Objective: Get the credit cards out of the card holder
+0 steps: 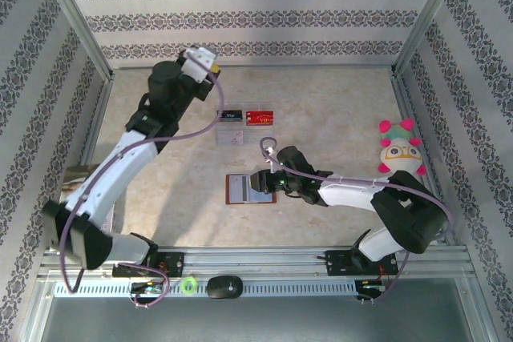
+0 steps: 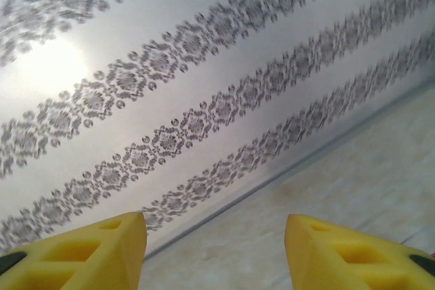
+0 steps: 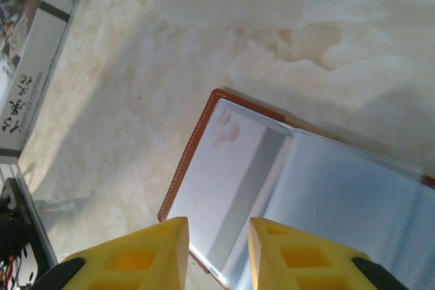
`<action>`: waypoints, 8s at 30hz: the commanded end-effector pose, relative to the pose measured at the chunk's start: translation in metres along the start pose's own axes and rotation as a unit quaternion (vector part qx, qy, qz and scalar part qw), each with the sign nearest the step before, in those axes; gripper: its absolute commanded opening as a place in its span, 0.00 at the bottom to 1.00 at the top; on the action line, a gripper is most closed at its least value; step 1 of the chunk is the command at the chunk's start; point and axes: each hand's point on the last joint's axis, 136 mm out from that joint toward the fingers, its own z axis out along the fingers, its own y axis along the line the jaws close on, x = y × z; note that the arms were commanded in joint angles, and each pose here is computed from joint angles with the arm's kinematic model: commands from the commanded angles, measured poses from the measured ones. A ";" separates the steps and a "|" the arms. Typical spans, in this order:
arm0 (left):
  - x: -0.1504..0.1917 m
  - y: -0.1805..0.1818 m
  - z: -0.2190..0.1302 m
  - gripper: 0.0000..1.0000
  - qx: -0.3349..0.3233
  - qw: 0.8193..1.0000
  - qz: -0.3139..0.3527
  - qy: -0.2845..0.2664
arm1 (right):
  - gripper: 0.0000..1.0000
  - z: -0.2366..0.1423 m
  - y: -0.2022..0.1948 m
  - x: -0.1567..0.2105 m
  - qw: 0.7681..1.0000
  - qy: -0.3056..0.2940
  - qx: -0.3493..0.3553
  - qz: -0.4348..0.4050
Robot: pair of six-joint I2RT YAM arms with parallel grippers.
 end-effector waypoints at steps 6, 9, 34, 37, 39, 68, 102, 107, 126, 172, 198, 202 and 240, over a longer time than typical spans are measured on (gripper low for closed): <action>0.082 -0.038 -0.062 0.46 0.061 0.946 -0.315 0.050 | 0.31 0.018 0.005 0.002 0.995 0.059 0.060 -0.058; 0.117 -0.046 -0.083 0.44 0.058 0.922 -0.377 0.073 | 0.36 0.024 0.015 0.009 0.990 0.081 0.067 -0.090; 0.225 -0.087 -0.132 0.37 0.066 0.869 -0.452 0.190 | 0.45 0.052 -0.008 0.032 0.910 0.159 0.272 -0.268; 0.227 -0.088 -0.132 0.37 0.068 0.868 -0.452 0.195 | 0.46 0.056 -0.011 0.031 0.910 0.162 0.272 -0.269; 0.229 -0.090 -0.132 0.36 0.071 0.867 -0.452 0.199 | 0.47 0.060 -0.013 0.033 0.907 0.169 0.274 -0.273; 0.255 -0.152 -0.131 0.22 0.165 0.825 -0.479 0.251 | 0.00 0.062 0.021 0.021 0.979 0.116 0.068 -0.155; 0.286 -0.202 -0.115 0.28 0.205 0.795 -0.498 0.278 | 0.00 0.051 0.053 0.011 0.991 0.083 -0.043 -0.100; 0.284 -0.210 -0.115 0.12 0.216 0.789 -0.501 0.283 | 0.00 0.053 0.053 0.011 0.991 0.084 -0.044 -0.099; 0.281 -0.205 -0.121 0.00 0.201 0.793 -0.501 0.283 | 0.09 0.008 -0.036 0.021 0.987 0.082 0.141 -0.003; 0.278 -0.238 -0.101 0.24 0.247 0.771 -0.472 0.347 | 0.06 0.027 -0.036 0.013 0.990 0.085 0.116 -0.011; 0.304 -0.224 -0.097 0.23 0.175 0.783 -0.465 0.374 | 0.00 0.044 -0.056 0.056 0.987 0.100 0.116 0.047; 0.307 -0.219 -0.096 0.23 0.156 0.788 -0.464 0.373 | 0.00 0.043 -0.056 0.056 0.987 0.097 0.117 0.048; 0.302 -0.190 -0.110 0.00 0.174 0.802 -0.440 0.364 | 0.00 0.032 -0.073 0.066 0.977 0.110 0.173 0.055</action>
